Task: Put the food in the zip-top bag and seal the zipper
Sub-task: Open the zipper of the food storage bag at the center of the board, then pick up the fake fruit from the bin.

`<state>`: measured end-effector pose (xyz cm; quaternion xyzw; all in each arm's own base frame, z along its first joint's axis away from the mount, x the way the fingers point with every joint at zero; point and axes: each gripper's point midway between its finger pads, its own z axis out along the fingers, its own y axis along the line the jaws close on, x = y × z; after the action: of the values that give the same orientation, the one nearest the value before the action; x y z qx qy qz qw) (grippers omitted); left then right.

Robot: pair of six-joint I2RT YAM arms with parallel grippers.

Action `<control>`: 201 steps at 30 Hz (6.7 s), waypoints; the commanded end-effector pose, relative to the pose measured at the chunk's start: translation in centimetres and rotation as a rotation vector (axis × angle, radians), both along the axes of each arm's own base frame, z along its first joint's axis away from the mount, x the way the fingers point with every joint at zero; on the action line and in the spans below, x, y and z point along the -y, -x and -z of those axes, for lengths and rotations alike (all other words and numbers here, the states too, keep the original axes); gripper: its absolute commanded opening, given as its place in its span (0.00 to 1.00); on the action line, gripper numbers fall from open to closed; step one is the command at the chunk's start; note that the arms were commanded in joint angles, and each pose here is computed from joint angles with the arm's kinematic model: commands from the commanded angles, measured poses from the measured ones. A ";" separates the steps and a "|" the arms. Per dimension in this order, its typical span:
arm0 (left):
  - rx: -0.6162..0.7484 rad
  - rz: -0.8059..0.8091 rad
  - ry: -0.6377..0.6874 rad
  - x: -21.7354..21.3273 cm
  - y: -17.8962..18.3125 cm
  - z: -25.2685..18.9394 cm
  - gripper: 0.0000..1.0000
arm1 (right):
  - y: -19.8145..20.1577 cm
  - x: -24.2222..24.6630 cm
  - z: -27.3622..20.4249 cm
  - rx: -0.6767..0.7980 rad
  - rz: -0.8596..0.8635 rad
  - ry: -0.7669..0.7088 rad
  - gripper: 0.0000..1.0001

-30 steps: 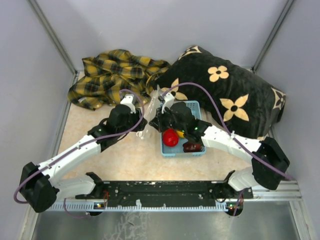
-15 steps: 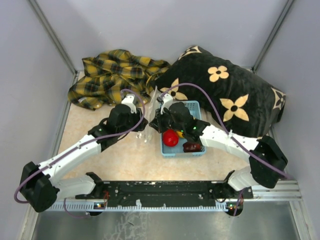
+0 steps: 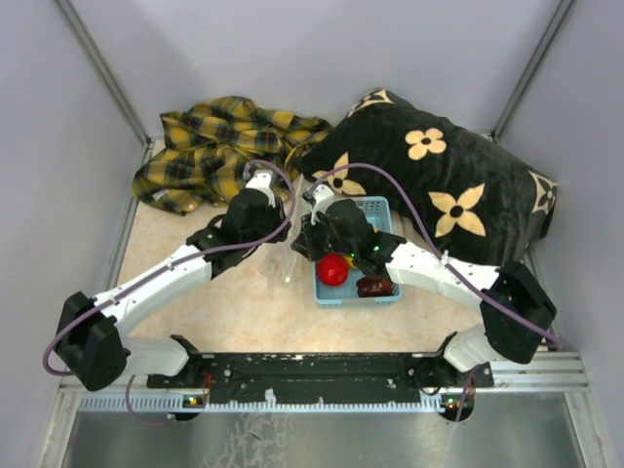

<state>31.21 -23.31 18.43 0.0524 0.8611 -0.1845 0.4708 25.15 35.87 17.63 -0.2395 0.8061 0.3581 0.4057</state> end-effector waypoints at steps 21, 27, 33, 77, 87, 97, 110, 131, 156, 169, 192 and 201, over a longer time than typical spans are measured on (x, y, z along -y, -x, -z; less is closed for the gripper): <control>0.008 0.066 -0.027 -2.0 2.2 -1.5 0.00 | -1.8 0.0 -3.0 0.060 0.126 -0.091 0.12; 0.008 0.092 0.011 -1.7 2.9 -2.0 0.00 | -3.2 -1.5 -3.1 0.061 0.145 -0.118 0.37; -0.011 0.099 0.000 -1.6 3.0 -1.3 0.00 | -4.0 -2.8 -3.0 0.063 0.133 -0.112 0.41; -0.050 -0.108 -0.053 -4.6 2.1 -0.3 0.35 | -4.7 1.0 -5.3 0.139 0.212 -0.073 0.00; -0.064 -0.020 0.083 -1.2 1.8 0.2 0.45 | -4.7 0.1 -5.7 0.130 0.241 -0.136 0.00; -0.043 -0.108 0.196 -1.7 1.9 1.4 0.43 | -5.3 0.9 -5.9 0.095 0.345 -0.202 0.00; 0.003 -0.274 -0.161 -9.5 2.8 -2.2 0.00 | -6.8 5.4 -4.3 0.130 0.427 -0.066 0.00; -0.017 -0.054 -0.491 -9.0 0.9 -2.2 0.00 | -6.8 2.1 -1.2 0.047 0.277 -0.039 0.12; -0.117 0.066 -0.462 -6.7 0.9 2.4 0.00 | -0.2 6.9 -5.2 0.111 0.121 0.034 0.68; -0.128 0.084 -0.455 -6.4 1.2 2.5 0.00 | -3.5 16.6 2.8 0.024 0.419 0.422 0.66; -0.158 0.125 -0.434 -5.8 1.5 3.2 0.00 | -10.8 21.4 10.4 -0.029 0.611 0.866 0.67; -0.169 0.115 -0.446 -6.1 1.3 3.7 0.00 | -11.2 20.7 13.3 -0.096 0.556 0.873 0.70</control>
<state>29.75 -17.34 15.20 0.1864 0.9115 -0.0217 0.3660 35.05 14.69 3.62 -0.1481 0.9347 -0.1291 0.2960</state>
